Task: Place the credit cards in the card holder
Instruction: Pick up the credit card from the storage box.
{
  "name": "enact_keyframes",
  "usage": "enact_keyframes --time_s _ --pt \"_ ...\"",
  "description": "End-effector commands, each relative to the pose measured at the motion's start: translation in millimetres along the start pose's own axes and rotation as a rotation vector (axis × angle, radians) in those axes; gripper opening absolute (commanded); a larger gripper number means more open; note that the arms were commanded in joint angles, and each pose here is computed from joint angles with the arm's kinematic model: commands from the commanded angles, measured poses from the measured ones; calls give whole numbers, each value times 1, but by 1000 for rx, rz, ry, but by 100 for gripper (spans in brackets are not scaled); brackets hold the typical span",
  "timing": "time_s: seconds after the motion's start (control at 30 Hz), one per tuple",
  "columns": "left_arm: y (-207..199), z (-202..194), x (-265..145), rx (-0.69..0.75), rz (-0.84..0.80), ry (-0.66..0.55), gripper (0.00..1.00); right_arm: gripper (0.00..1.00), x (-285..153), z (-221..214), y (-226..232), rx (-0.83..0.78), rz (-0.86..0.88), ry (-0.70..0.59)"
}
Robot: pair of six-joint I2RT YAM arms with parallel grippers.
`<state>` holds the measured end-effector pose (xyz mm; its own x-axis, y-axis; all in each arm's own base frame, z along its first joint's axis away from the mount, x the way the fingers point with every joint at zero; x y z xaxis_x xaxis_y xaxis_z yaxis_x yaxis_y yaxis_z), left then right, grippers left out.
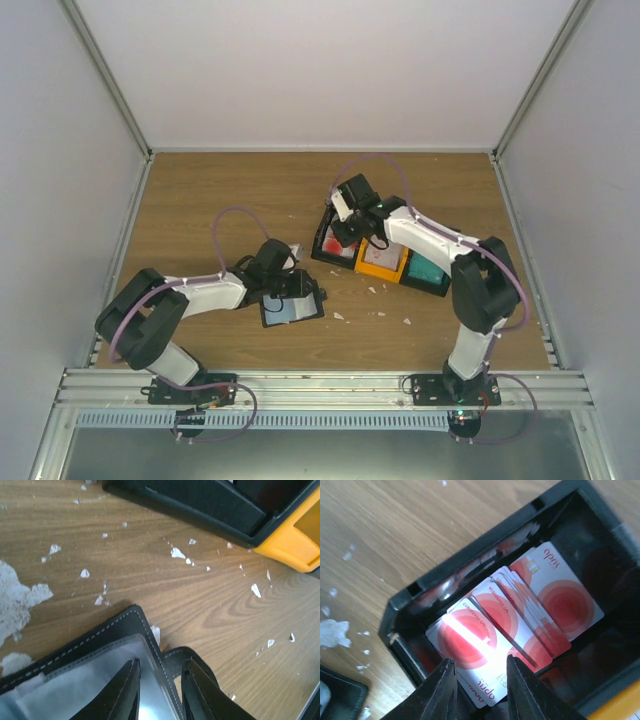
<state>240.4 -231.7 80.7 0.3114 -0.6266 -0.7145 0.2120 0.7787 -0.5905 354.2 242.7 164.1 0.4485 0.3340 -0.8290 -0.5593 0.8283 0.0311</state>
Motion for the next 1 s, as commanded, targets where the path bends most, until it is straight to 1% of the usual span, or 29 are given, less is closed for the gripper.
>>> enact_keyframes --time_s 0.0,0.2,0.33,0.53,0.7,0.83,0.97 --pt "-11 22 7 8 -24 -89 26 31 19 -8 0 -146 24 111" --pt "-15 33 18 6 -44 -120 27 38 43 -17 2 -244 74 211" --pt "-15 36 24 0 -64 -142 27 39 59 -21 0 -272 70 264" --pt "-17 40 30 0 -101 -165 28 44 74 -25 -3 -281 58 297" --pt "-15 43 37 -3 -92 -167 29 53 84 -26 -7 -271 28 308" --pt "-13 43 39 -14 -82 -169 29 54 89 -33 -3 -262 87 335" --pt "-13 45 42 -21 -80 -169 29 53 85 -35 6 -262 179 347"
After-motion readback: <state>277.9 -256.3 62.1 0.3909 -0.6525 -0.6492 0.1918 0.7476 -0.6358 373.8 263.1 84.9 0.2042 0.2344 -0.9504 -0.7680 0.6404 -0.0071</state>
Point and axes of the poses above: each gripper's point midway between its finger pads, its own x axis out along the fingers, its own y axis along the line the jaws close on, z = x × y, the point moved 5 cm from there along -x, back along the fingers, and after that the axes turned 1 degree about x, right-handed, at the moved point
